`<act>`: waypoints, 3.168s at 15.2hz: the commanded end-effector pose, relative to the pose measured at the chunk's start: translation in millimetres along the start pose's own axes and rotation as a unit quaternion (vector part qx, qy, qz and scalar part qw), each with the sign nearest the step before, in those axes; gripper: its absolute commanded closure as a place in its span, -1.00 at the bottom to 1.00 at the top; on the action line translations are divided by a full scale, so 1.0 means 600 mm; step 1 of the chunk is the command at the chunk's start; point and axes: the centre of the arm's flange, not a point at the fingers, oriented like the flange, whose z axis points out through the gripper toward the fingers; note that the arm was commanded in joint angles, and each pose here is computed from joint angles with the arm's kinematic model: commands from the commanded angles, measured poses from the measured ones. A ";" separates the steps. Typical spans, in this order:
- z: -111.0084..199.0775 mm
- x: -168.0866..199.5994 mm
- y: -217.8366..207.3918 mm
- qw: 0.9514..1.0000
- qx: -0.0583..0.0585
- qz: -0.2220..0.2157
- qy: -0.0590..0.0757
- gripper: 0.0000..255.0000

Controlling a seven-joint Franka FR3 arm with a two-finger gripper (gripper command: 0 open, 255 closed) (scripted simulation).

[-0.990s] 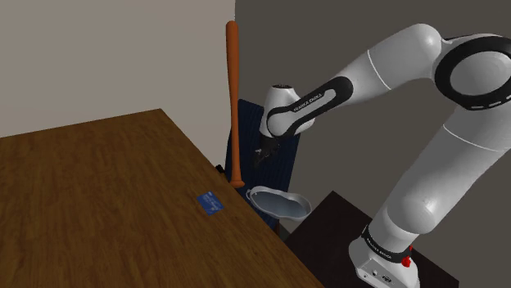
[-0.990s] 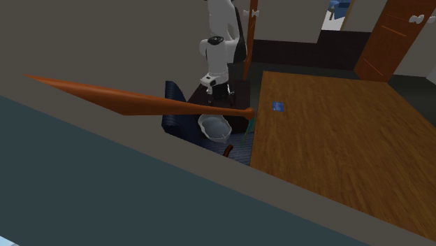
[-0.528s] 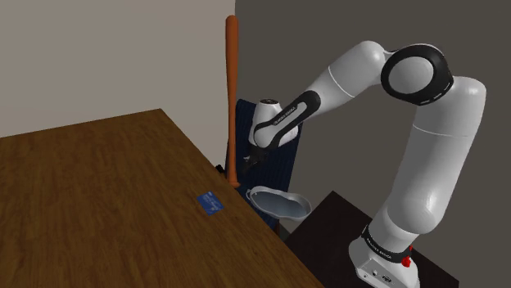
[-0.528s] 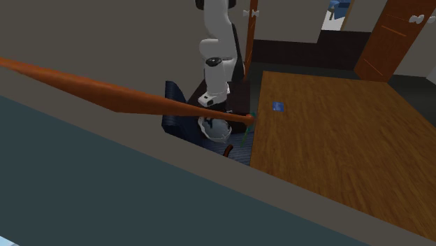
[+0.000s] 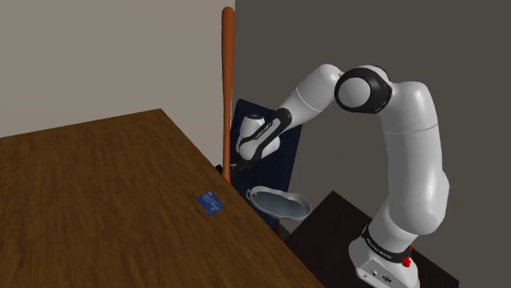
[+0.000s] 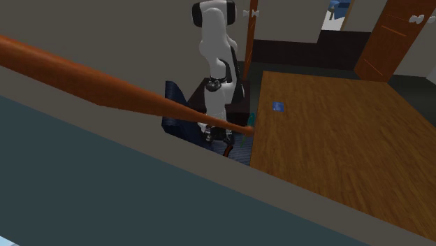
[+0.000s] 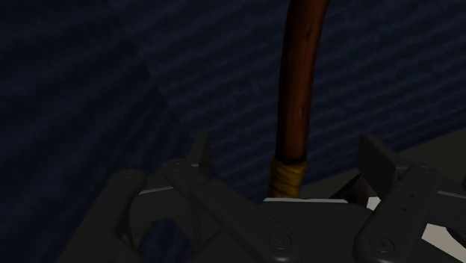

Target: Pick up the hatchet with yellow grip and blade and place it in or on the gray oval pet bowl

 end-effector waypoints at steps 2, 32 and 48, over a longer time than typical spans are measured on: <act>0.052 0.037 -0.022 1.000 0.005 0.003 0.010 -1.00; 0.096 0.050 -0.027 1.000 0.005 0.005 0.011 1.00; -0.044 0.063 -0.043 1.000 0.005 0.005 0.011 1.00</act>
